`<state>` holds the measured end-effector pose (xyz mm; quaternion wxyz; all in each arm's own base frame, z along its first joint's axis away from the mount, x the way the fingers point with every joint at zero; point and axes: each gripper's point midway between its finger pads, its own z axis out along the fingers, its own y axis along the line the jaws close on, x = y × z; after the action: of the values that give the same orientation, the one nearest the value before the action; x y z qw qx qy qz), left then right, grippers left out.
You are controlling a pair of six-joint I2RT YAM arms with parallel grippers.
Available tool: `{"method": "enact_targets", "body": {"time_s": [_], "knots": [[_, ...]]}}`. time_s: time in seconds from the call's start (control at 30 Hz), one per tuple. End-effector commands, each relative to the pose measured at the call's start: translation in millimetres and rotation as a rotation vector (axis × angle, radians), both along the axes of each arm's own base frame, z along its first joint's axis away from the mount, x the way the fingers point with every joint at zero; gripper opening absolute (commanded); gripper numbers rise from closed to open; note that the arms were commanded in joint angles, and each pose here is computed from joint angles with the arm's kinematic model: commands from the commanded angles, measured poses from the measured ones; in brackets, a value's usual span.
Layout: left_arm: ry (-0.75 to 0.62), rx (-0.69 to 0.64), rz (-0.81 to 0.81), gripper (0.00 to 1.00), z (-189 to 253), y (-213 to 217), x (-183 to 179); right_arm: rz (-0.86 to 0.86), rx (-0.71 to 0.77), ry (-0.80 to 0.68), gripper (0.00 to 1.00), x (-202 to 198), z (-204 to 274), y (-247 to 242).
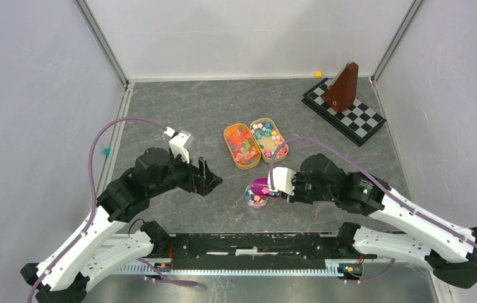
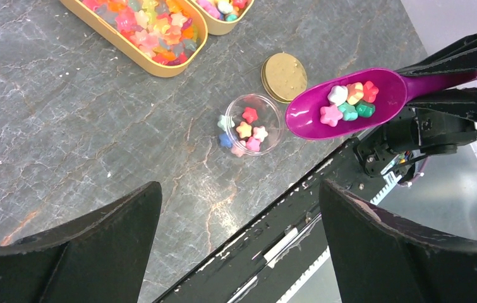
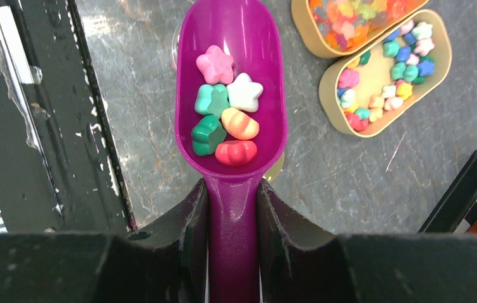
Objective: Pack the candies
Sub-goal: Place the fake candies in the packing bottle.
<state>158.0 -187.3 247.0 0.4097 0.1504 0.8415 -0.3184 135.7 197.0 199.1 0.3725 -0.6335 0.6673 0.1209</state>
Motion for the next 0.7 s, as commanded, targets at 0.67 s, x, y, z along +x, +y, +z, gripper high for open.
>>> {"method": "enact_targets", "body": {"time_s": [0.67], "knots": [[-0.025, 0.044, 0.018, 1.00, -28, 12, -1, -0.098, -0.288, 0.002, 0.00, 15, -13, -13]]}}
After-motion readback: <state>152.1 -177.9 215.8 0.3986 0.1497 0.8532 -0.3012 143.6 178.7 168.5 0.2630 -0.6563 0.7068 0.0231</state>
